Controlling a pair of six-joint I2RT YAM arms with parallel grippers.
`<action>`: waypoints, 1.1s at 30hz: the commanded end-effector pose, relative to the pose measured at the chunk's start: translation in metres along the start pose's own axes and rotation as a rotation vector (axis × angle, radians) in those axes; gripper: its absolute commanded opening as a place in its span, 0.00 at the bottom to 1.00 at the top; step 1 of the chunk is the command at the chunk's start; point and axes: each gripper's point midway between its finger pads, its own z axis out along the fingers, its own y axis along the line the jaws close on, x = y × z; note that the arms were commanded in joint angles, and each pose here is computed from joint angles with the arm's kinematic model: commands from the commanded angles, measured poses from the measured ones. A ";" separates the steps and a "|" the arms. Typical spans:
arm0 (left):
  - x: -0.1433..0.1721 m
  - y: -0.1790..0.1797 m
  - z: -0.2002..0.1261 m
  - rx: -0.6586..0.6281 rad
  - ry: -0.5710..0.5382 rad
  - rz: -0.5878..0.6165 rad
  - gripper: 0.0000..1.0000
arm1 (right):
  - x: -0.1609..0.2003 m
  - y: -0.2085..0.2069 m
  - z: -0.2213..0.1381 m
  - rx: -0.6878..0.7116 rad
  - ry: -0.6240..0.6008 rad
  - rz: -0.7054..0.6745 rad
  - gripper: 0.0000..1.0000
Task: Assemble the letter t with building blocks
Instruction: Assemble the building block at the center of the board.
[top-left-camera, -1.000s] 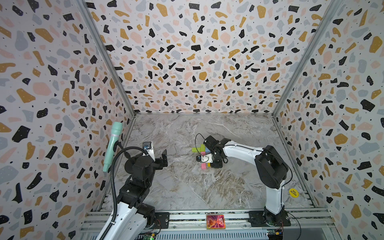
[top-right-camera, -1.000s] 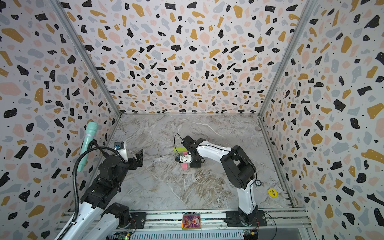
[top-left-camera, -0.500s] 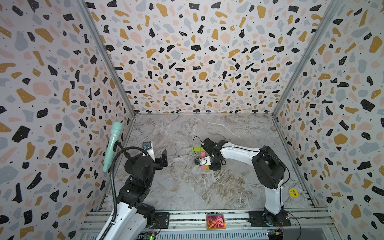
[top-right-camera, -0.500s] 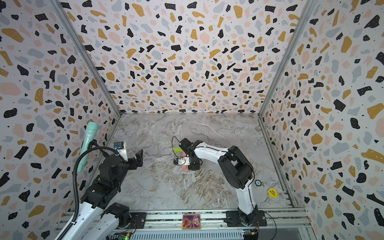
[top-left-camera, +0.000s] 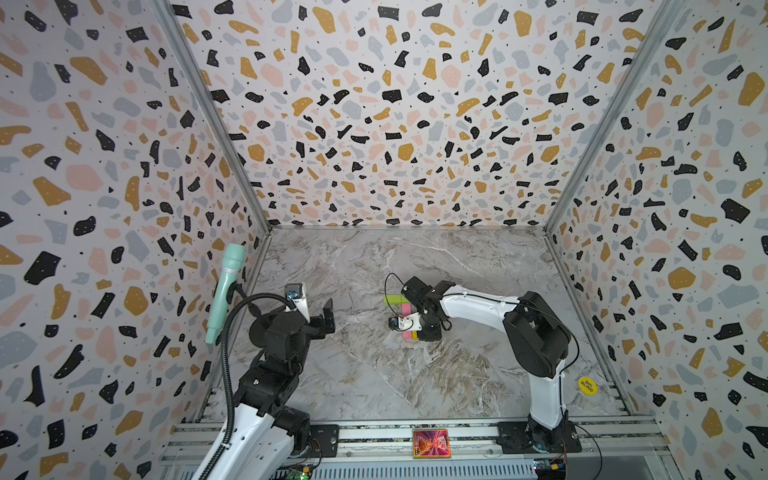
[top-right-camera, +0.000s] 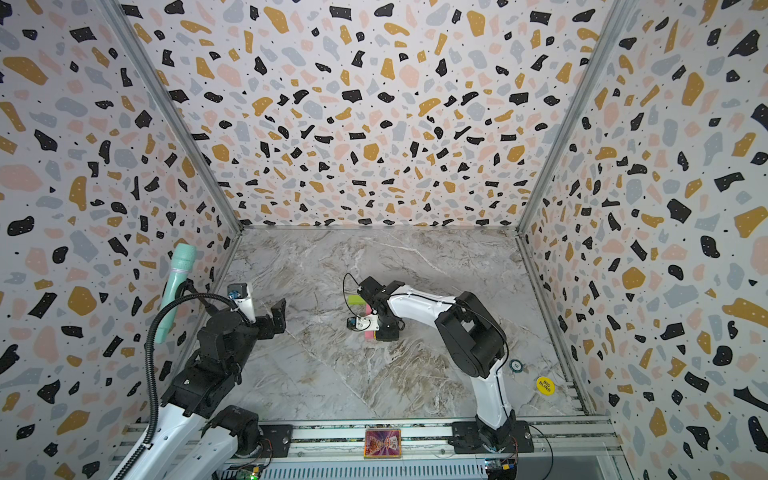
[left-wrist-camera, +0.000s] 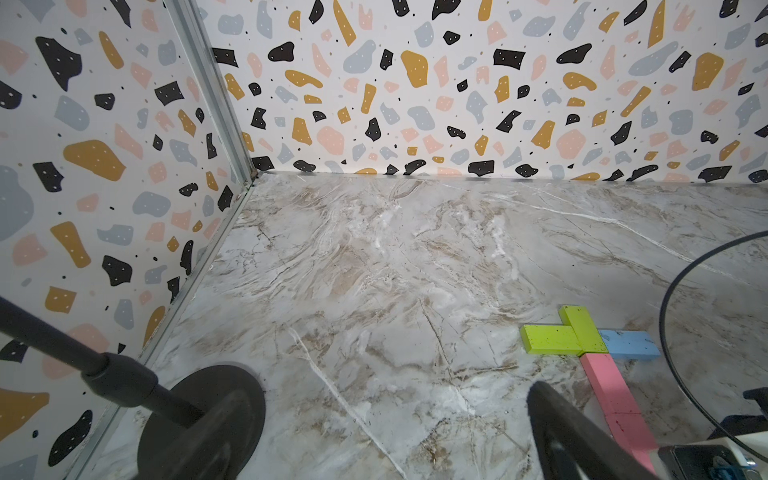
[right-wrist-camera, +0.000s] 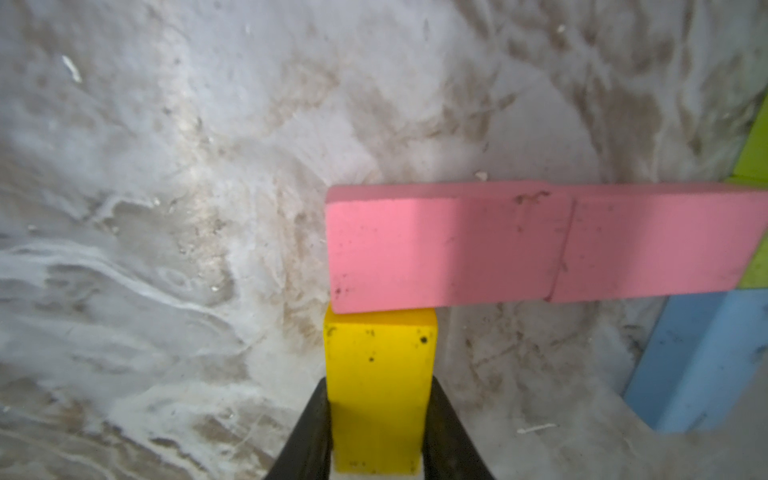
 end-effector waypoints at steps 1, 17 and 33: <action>-0.003 0.001 -0.001 -0.007 -0.014 0.001 0.99 | 0.002 0.001 0.005 -0.011 0.024 0.004 0.15; -0.003 0.002 -0.001 -0.010 -0.015 0.001 0.99 | 0.006 0.000 0.010 -0.017 0.039 0.027 0.33; -0.002 0.002 0.000 -0.010 -0.011 0.002 0.99 | 0.009 -0.001 0.009 -0.026 0.032 0.045 0.68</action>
